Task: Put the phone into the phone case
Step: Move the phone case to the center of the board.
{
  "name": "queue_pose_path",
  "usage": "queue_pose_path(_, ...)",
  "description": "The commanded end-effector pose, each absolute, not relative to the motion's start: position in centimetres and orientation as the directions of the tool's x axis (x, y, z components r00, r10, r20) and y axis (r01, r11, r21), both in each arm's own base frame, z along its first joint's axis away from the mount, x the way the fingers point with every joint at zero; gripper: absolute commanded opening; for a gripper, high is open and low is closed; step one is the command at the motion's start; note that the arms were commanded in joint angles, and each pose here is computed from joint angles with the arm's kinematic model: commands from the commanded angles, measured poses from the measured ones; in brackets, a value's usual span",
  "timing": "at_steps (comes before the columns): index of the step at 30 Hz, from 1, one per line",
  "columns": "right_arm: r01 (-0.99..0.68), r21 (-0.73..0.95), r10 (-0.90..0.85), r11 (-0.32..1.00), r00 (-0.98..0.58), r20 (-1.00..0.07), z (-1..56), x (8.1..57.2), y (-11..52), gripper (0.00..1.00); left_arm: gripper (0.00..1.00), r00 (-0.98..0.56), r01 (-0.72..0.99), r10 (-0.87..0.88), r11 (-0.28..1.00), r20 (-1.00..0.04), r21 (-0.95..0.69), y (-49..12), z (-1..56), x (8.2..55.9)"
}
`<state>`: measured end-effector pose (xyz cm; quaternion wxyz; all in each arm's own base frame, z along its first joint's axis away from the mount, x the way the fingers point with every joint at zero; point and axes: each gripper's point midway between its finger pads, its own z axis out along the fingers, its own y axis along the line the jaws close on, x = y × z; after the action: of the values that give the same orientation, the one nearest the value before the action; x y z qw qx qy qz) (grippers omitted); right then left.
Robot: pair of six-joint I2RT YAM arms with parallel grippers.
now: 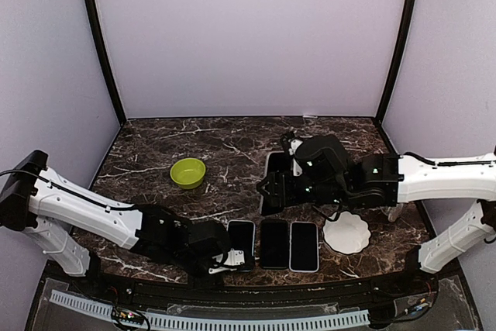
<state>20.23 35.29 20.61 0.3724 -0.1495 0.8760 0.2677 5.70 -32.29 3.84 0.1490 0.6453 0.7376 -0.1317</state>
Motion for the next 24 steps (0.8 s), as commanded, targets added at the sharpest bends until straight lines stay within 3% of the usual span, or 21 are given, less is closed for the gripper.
queue_pose_path(1,-0.471,0.38,-0.003,0.796,-0.63,-0.776,23.4,21.0,34.9,0.0,0.28,-0.051,0.999,0.966,0.05,-0.255,-0.011,-31.6,3.4,5.1)
queue_pose_path(7,-0.475,0.364,-0.004,0.801,-0.612,-0.791,24.2,21.5,34.1,0.0,0.5,-0.03,0.999,0.994,0.033,-0.101,0.032,-30.1,4.4,5.8)
queue_pose_path(11,-0.478,0.367,0.001,0.798,-0.608,-0.794,24.4,21.8,33.9,0.0,0.52,-0.043,0.998,0.999,0.044,-0.011,0.046,-28.3,3.0,6.0)
queue_pose_path(15,-0.48,0.361,-0.009,0.8,-0.611,-0.792,24.1,22.0,33.8,0.0,0.52,-0.045,0.999,0.999,0.045,-0.011,0.015,-28.3,2.0,5.4)
queue_pose_path(17,-0.477,0.362,-0.008,0.801,-0.613,-0.79,24.1,22.0,33.7,0.0,0.49,-0.041,0.999,0.999,0.041,-0.023,0.025,-28.3,1.6,5.6)
queue_pose_path(24,-0.479,0.367,-0.009,0.798,-0.618,-0.786,24.0,22.2,33.9,0.0,0.24,0.007,0.994,0.998,0.0,-0.057,0.111,-28.3,1.4,7.0)
